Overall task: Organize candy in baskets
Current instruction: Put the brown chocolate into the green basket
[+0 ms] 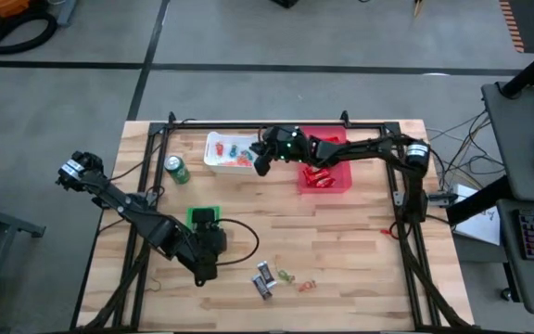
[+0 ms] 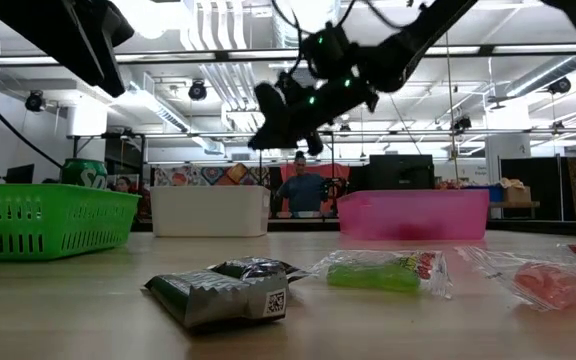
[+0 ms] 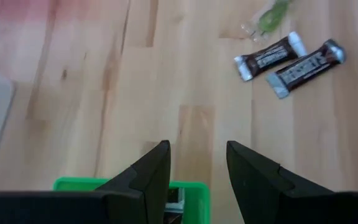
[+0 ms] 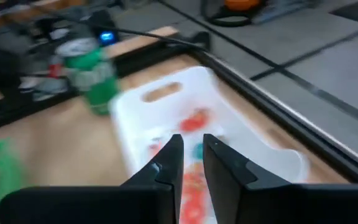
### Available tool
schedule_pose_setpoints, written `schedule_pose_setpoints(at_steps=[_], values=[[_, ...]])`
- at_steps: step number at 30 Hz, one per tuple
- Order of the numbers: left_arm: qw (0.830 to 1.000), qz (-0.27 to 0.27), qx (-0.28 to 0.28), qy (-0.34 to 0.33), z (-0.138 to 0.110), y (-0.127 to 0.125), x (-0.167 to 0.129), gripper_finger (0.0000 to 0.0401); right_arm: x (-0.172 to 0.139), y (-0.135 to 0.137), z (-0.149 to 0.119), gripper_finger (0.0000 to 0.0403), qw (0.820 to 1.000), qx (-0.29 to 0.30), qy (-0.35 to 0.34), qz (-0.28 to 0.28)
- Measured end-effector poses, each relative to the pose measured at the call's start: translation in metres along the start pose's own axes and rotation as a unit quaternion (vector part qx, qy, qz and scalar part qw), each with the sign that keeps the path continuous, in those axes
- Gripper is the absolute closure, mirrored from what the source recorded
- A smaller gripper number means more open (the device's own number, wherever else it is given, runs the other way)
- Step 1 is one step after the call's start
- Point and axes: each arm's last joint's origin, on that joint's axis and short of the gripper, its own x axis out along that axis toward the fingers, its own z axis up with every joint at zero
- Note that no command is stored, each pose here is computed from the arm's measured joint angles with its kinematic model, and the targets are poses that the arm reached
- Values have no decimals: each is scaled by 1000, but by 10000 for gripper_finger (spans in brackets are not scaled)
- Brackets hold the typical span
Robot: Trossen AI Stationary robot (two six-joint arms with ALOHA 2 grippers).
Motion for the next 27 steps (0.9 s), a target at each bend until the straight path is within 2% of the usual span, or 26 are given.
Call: schedule_pose_setpoints(at_steps=[6, 10, 15, 21, 27], values=[[999, -11, -5, -37, 3, -4, 5, 260, -31, 44, -1, 344, 995, -53, 60, 57], [996, -32, -8, -79, 11, -9, 5, 260, -59, 81, -6, 344, 991, -77, 57, 99], [993, -46, 9, -106, 17, -18, 13, 260, -98, 117, -22, 344, 989, -107, 47, 88], [991, -38, 74, -105, 17, -34, 39, 260, -139, 152, -50, 344, 988, -109, 50, 96], [980, -36, 161, -109, 14, -53, 76, 260, -162, 177, -70, 344, 988, -105, 43, 105]])
